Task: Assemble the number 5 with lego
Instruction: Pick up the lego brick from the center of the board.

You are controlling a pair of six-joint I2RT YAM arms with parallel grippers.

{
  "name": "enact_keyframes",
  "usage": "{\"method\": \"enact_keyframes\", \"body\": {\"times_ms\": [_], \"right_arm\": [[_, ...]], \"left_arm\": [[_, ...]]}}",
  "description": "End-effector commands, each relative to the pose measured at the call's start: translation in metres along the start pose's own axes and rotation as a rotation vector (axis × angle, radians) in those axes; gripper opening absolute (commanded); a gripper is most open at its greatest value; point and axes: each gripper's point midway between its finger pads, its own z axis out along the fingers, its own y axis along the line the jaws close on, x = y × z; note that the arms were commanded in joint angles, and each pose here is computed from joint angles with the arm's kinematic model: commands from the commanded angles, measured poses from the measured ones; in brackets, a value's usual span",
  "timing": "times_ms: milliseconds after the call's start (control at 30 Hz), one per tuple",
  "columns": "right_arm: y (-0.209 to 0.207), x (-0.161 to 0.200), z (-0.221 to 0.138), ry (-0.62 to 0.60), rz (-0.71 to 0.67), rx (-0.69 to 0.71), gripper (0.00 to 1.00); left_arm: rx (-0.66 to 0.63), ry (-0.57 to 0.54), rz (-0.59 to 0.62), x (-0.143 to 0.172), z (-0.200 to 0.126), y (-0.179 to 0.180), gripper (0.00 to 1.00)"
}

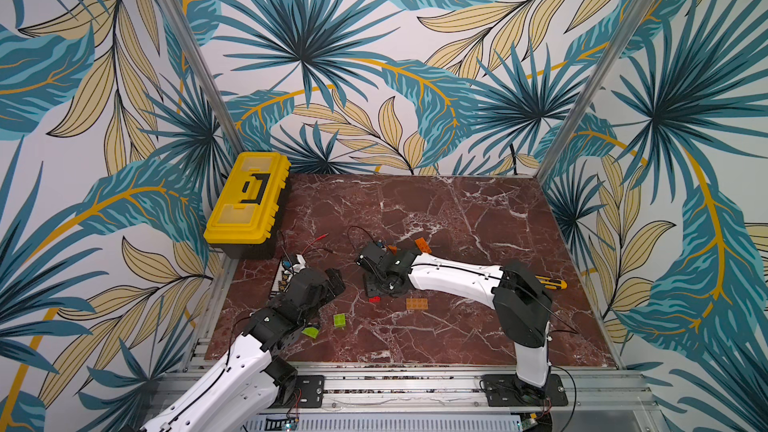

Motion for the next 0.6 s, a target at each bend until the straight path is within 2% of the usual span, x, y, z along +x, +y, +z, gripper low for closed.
{"method": "enact_keyframes", "body": {"times_ms": [0, 267, 567], "right_arm": [[-0.003, 0.010, 0.009, 0.044, 0.004, 0.043, 0.61], [0.000, 0.013, 0.019, 0.067, 0.008, 0.065, 0.61], [-0.001, 0.017, 0.029, 0.101, -0.010, 0.106, 0.55]], "left_arm": [[-0.047, 0.003, 0.001, 0.007, 0.003, 0.017, 1.00], [-0.069, 0.007, -0.012, 0.009, 0.002, 0.024, 1.00], [-0.065, 0.000, -0.015, 0.008, 0.000, 0.024, 1.00]]}}
